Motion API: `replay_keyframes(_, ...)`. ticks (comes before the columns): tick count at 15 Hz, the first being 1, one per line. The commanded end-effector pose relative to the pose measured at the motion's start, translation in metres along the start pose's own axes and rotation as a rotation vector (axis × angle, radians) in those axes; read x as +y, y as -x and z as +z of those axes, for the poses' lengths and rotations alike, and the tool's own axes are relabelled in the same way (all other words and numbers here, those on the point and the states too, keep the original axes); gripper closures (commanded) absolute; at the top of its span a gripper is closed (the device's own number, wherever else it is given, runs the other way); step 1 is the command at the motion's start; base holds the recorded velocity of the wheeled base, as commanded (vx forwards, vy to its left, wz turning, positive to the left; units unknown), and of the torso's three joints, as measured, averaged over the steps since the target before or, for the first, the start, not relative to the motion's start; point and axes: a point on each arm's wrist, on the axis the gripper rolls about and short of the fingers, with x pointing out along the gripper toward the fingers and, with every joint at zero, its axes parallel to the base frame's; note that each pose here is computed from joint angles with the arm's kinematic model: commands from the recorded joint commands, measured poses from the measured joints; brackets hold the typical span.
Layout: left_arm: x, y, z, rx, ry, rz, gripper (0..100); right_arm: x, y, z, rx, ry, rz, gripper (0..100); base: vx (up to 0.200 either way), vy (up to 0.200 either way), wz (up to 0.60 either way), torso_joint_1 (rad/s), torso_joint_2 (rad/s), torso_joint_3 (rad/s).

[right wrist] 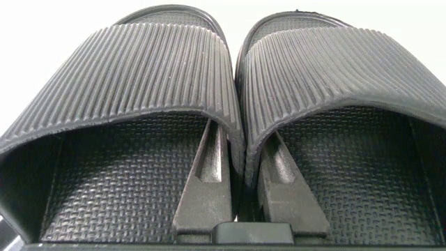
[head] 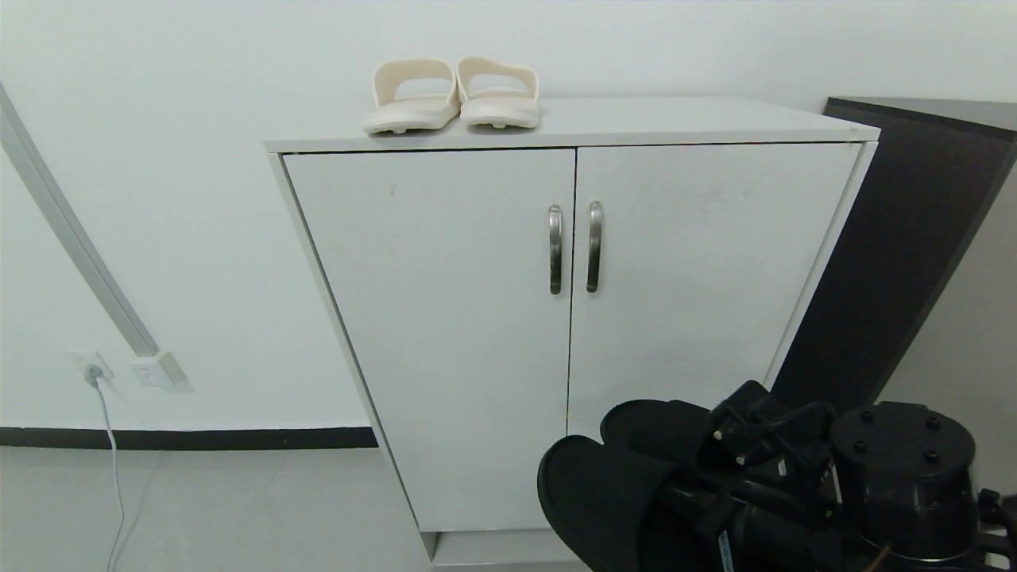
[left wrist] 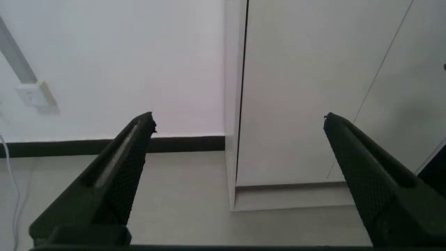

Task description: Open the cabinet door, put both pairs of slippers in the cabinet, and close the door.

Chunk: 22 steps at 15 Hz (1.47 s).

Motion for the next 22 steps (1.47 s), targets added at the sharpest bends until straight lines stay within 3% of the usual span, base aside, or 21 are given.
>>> replay_keyframes(1,0.0,0.0,0.0,0.001,0.0,-0.005,0,0.0,0.0,-0.002,0.007,0.005,0.004,100,0.0,0.0,0.0,0.0,0.0,0.0)
replay_keyframes(4,0.0,0.001,0.003,-0.013,0.01,-0.005,0,0.0,0.0,-0.003,0.011,0.005,0.0,100,0.0,0.0,0.0,-0.005,0.07,0.075)
replay_keyframes(5,0.0,0.011,0.042,-0.109,0.048,-0.015,0,0.0,0.001,-0.002,0.007,0.003,0.002,100,0.0,0.0,0.0,0.002,0.1,0.076)
replay_keyframes(6,0.0,0.013,0.075,-0.113,0.062,-0.033,0,0.0,0.001,-0.001,0.001,0.003,0.003,100,0.0,0.0,0.0,0.002,0.08,0.041)
replay_keyframes(7,0.0,0.008,0.093,-0.084,0.058,-0.06,0,0.001,0.001,-0.001,0.001,0.004,0.004,100,0.0,0.0,0.0,-0.002,0.05,0.032)
replay_keyframes(8,-0.003,-0.011,0.107,0.001,0.042,-0.159,0,0.001,0.001,-0.001,-0.005,0.004,0.006,100,0.0,0.0,0.0,0.0,0.0,0.0)
replay_keyframes(10,-0.008,-0.046,0.115,0.1,0.04,-0.327,0,0.0,0.002,-0.001,-0.02,0.001,0.005,100,0.0,0.0,0.0,0.0,0.0,0.0)
replay_keyframes(12,-0.014,-0.072,0.121,0.137,0.053,-0.526,0,0.0,0.002,-0.001,-0.028,0.0,0.004,100,0.0,0.0,0.0,0.0,0.0,0.0)
replay_keyframes(14,-0.022,-0.103,0.133,0.129,0.054,-0.676,0,0.0,0.001,-0.002,-0.024,0.001,0.004,100,0.0,0.0,0.0,0.0,0.0,0.0)
replay_keyframes(17,-0.047,-0.142,0.147,0.135,0.044,-0.832,0,0.0,0.001,-0.001,-0.025,0.002,0.002,100,0.0,0.0,0.0,0.0,0.0,0.0)
replay_keyframes(20,-0.083,-0.171,0.164,0.155,0.038,-0.986,0,0.0,0.001,-0.003,-0.018,0.006,0.002,100,0.0,0.0,0.0,0.0,0.0,0.0)
replay_keyframes(21,-0.083,-0.171,0.164,0.155,0.038,-0.986,0,0.0,0.001,-0.003,-0.018,0.006,0.002,100,0.0,0.0,0.0,0.0,0.0,0.0)
replay_keyframes(22,-0.109,-0.189,0.168,0.178,0.033,-1.069,0,0.0,0.0,-0.003,-0.015,0.006,0.001,100,0.0,0.0,0.0,0.0,0.0,0.0)
